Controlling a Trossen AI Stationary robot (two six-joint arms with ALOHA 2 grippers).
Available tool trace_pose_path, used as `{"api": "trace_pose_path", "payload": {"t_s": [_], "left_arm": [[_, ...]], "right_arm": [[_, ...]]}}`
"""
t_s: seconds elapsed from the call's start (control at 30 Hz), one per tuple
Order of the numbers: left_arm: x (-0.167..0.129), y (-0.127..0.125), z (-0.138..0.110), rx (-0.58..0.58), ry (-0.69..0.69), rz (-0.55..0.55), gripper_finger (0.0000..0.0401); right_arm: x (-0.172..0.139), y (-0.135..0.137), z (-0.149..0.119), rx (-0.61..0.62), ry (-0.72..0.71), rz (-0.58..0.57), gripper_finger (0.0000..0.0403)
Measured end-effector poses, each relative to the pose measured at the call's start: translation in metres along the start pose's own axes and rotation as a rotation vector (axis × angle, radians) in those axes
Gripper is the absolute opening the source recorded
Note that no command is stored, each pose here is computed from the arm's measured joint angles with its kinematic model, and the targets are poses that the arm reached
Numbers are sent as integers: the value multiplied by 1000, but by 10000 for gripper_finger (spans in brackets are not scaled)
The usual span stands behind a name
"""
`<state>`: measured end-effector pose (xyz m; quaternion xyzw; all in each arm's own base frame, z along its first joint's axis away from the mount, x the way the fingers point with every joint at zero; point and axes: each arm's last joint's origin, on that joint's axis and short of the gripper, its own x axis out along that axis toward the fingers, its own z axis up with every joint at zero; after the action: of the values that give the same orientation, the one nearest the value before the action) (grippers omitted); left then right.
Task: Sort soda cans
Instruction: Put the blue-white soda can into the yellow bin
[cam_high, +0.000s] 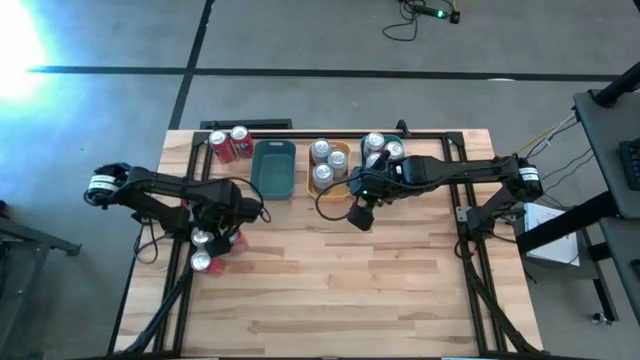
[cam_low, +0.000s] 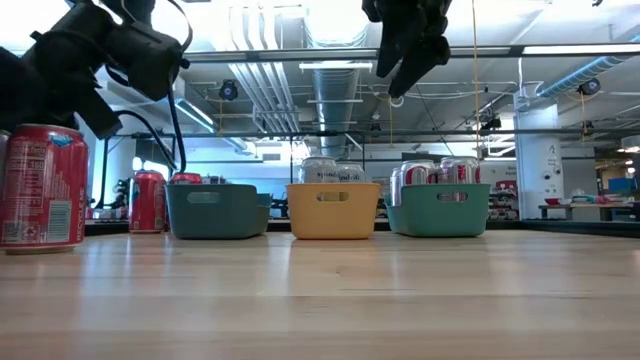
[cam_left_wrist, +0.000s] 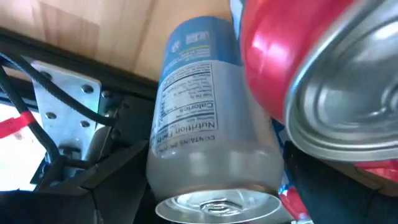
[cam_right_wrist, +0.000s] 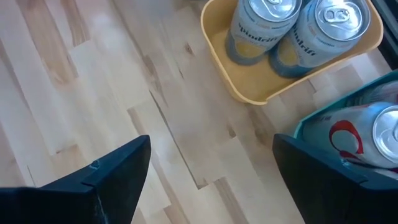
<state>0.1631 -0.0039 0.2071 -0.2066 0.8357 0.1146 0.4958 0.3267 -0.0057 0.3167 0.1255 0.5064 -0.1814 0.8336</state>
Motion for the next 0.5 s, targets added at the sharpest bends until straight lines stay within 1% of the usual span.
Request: {"api": "trace_pose_path", "payload": {"t_s": [0.23,0.5], "left_arm": [[2,-1,4,6,20,7,349],[5,-2,8,42,58,21,348]], "right_arm": [[0,0,-1,-3,7,-3,349],[0,-1,-1,-4,14,-6,342]]}}
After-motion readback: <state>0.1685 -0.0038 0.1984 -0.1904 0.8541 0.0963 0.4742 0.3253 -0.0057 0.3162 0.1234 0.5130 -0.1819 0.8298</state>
